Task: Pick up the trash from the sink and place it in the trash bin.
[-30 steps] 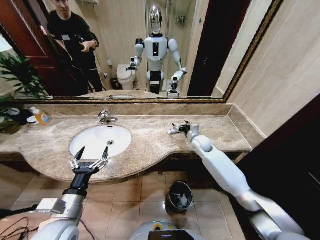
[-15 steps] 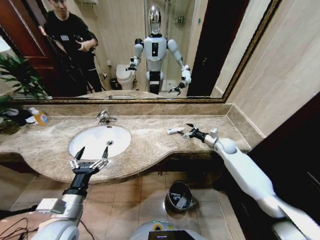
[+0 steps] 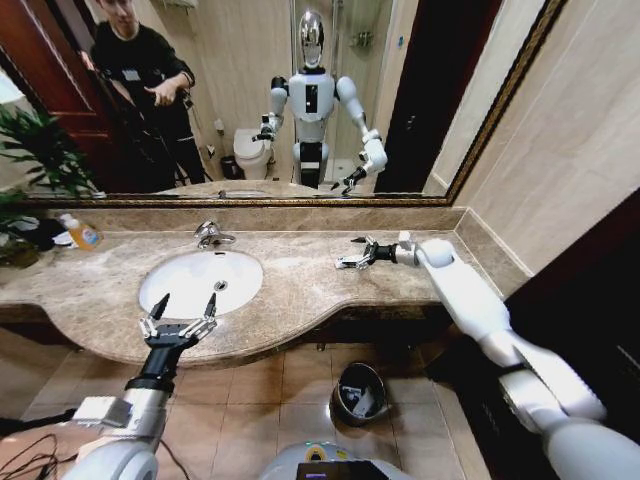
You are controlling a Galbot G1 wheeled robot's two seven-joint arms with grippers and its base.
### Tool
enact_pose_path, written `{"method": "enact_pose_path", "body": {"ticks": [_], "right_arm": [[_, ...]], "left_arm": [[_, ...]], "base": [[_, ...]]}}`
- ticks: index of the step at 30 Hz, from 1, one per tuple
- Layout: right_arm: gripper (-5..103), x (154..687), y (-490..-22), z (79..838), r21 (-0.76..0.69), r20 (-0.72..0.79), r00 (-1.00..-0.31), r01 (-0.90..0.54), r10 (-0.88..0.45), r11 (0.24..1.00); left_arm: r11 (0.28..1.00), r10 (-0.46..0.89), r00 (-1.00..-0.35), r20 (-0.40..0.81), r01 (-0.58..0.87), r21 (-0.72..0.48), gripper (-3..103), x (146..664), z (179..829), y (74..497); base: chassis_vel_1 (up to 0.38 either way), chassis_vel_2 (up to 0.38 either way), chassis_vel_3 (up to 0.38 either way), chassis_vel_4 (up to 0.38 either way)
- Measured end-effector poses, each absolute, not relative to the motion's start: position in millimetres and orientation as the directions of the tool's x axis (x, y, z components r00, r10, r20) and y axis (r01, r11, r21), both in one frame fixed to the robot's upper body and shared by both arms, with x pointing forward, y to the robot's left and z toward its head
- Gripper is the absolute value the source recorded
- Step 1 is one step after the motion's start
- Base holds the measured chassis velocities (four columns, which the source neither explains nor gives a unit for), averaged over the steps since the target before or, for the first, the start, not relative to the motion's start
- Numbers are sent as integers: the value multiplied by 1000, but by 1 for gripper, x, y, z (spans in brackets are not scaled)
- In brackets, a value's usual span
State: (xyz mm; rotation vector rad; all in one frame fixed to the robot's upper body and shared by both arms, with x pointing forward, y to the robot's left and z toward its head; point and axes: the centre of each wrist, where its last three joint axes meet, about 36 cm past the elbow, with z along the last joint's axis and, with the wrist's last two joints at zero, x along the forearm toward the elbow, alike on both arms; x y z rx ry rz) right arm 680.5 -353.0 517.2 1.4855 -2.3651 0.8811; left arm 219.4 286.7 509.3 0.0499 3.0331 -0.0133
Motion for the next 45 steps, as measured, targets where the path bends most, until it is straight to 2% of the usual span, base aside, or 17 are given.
{"method": "enact_pose_path", "body": {"ticks": [4, 9, 12, 13, 15, 17, 18, 22, 25, 27, 28, 30, 33, 36, 39, 41, 45], "right_arm": [[100, 686, -350, 516, -392, 537, -449, -883, -714, 260], [103, 691, -343, 513, -403, 547, -454, -879, -703, 254], [100, 692, -341, 511, -411, 549, -462, -875, -697, 257], [90, 693, -340, 511, -417, 548, -470, -871, -692, 262], [90, 693, -339, 511, -418, 550, -475, -869, -687, 266], [79, 695, -340, 511, -407, 561, -480, -869, -675, 281], [79, 695, -340, 511, -407, 561, -480, -869, -675, 281], [57, 696, -344, 510, -401, 573, -483, -870, -662, 288], [51, 696, -344, 509, -399, 576, -483, -871, -660, 289], [41, 697, -343, 509, -397, 575, -481, -871, -661, 289], [41, 697, -343, 509, -397, 575, -481, -871, -661, 289], [31, 697, -342, 509, -393, 576, -480, -872, -662, 291], [27, 696, -342, 508, -390, 571, -481, -872, -666, 296], [21, 692, -339, 505, -395, 549, -505, -859, -666, 325], [12, 674, -331, 507, -374, 476, -582, -813, -660, 447], [12, 670, -330, 510, -362, 460, -590, -807, -663, 467], [12, 641, -347, 533, -333, 358, -660, -751, -661, 569]], "left_arm": [[999, 32, -994, -108, 33, -7, 100, 219, 509, 287], [999, 32, -994, -108, 33, -7, 100, 219, 509, 287], [999, 32, -994, -108, 33, -7, 100, 219, 509, 287], [999, 32, -994, -108, 33, -7, 100, 219, 509, 287], [999, 32, -994, -108, 33, -7, 100, 219, 509, 287], [999, 32, -994, -108, 33, -7, 100, 219, 509, 287], [999, 32, -994, -108, 33, -7, 100, 219, 509, 287], [999, 32, -994, -108, 33, -7, 100, 219, 509, 287], [999, 32, -994, -108, 33, -7, 100, 219, 509, 287], [999, 32, -994, -108, 33, -7, 100, 219, 509, 287], [999, 32, -994, -108, 33, -7, 100, 219, 509, 287], [999, 32, -994, -108, 33, -7, 100, 219, 509, 287], [999, 32, -994, -108, 33, -7, 100, 219, 509, 287], [999, 32, -994, -108, 33, -7, 100, 219, 509, 287], [999, 32, -994, -108, 33, -7, 100, 219, 509, 287], [999, 32, -994, -108, 33, -7, 100, 219, 509, 287], [999, 32, -994, -108, 33, -7, 100, 219, 509, 287]], "base": [[0, 0, 0, 0], [0, 0, 0, 0], [0, 0, 0, 0], [0, 0, 0, 0], [0, 0, 0, 0], [0, 0, 0, 0], [0, 0, 0, 0], [0, 0, 0, 0], [0, 0, 0, 0], [0, 0, 0, 0], [0, 0, 0, 0], [0, 0, 0, 0], [0, 0, 0, 0], [0, 0, 0, 0], [0, 0, 0, 0], [0, 0, 0, 0], [0, 0, 0, 0]]}}
